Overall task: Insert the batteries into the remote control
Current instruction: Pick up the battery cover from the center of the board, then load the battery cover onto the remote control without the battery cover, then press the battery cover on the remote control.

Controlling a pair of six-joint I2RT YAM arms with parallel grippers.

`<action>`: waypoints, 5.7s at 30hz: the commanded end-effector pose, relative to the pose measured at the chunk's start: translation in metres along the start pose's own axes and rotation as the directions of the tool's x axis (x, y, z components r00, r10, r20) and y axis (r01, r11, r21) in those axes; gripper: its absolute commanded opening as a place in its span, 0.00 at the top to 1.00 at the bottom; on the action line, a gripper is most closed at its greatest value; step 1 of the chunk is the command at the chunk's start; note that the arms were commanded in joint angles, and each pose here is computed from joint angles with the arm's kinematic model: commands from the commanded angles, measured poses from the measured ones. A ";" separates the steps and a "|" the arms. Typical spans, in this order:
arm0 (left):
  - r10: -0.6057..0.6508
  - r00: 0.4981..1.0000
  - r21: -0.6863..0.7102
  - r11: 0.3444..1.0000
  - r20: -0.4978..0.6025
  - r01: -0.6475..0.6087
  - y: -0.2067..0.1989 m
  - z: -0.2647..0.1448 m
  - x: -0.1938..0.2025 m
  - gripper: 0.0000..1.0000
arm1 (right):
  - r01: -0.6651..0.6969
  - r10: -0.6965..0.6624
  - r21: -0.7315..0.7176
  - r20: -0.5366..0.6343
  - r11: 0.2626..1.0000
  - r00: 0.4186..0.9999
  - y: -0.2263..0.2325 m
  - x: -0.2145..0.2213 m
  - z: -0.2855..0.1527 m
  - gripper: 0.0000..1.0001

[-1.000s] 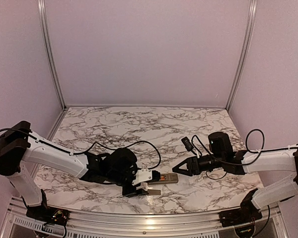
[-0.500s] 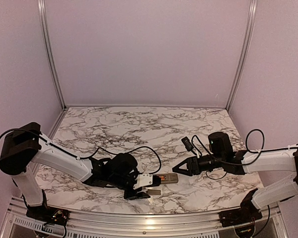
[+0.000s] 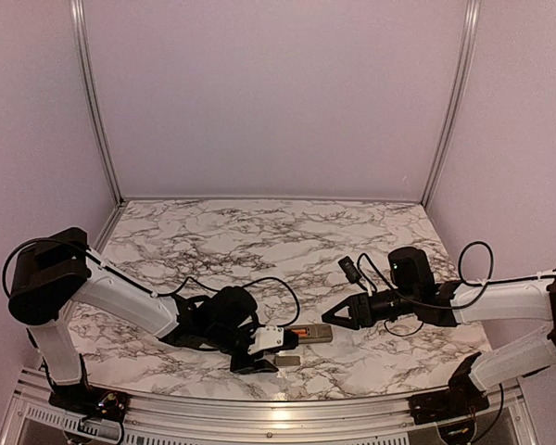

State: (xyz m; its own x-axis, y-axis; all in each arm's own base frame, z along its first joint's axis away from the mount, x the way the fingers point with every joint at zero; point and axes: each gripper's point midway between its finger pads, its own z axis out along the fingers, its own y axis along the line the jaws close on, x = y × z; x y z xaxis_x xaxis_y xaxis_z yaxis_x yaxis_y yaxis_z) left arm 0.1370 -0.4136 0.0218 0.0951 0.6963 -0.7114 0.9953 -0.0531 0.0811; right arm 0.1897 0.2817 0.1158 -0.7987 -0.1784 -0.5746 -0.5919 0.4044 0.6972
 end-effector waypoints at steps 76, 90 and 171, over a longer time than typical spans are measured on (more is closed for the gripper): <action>-0.055 0.971 -0.041 0.998 -0.231 0.046 0.069 0.011 -0.035 0.83 | -0.109 0.109 0.024 0.003 0.994 0.994 -0.032 -0.009 -0.008 0.43; -0.055 0.969 -0.031 0.998 -0.240 0.049 0.068 0.016 -0.031 0.82 | -0.113 0.113 -0.005 -0.011 0.994 0.994 -0.030 -0.008 -0.005 0.64; -0.192 0.951 -0.181 0.972 -0.242 0.150 0.090 0.013 -0.009 0.48 | -0.140 0.138 -0.022 -0.069 0.990 0.988 -0.023 -0.010 0.026 0.95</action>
State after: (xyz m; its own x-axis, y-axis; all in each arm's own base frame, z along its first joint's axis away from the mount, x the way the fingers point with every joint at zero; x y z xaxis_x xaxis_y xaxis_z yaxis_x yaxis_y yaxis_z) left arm 0.2290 -0.4530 0.0430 -0.0580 0.8081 -0.5862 0.9835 0.1471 0.1056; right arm 0.2084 0.2906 0.0872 -0.8836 -0.1882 -0.4288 -0.4673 0.4151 0.7806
